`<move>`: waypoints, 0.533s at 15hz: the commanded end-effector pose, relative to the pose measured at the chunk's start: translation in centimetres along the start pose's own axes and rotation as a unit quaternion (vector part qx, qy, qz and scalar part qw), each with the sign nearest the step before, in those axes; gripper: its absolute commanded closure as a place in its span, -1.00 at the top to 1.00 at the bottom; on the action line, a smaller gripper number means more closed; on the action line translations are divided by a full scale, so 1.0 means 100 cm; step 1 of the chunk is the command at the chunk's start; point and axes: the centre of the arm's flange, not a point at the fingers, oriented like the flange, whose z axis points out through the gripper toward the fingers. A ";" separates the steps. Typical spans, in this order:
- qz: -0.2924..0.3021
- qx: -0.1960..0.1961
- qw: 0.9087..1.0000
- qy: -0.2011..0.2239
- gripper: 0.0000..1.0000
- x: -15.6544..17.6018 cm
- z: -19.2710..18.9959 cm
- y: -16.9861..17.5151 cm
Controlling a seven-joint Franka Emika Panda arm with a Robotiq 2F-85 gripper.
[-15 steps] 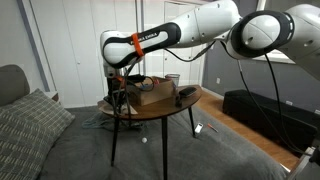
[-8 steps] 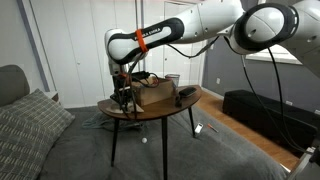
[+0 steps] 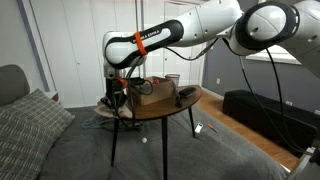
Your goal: Wipe the table with the brown cloth
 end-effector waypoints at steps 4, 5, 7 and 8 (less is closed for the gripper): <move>0.020 -0.031 0.998 -0.058 -0.99 -0.028 -0.011 0.030; 0.033 -0.035 0.997 -0.056 -0.99 -0.028 -0.011 0.042; 0.057 -0.045 0.996 -0.046 -0.99 -0.025 -0.009 0.061; 0.069 -0.050 0.996 -0.041 -0.99 -0.023 -0.007 0.069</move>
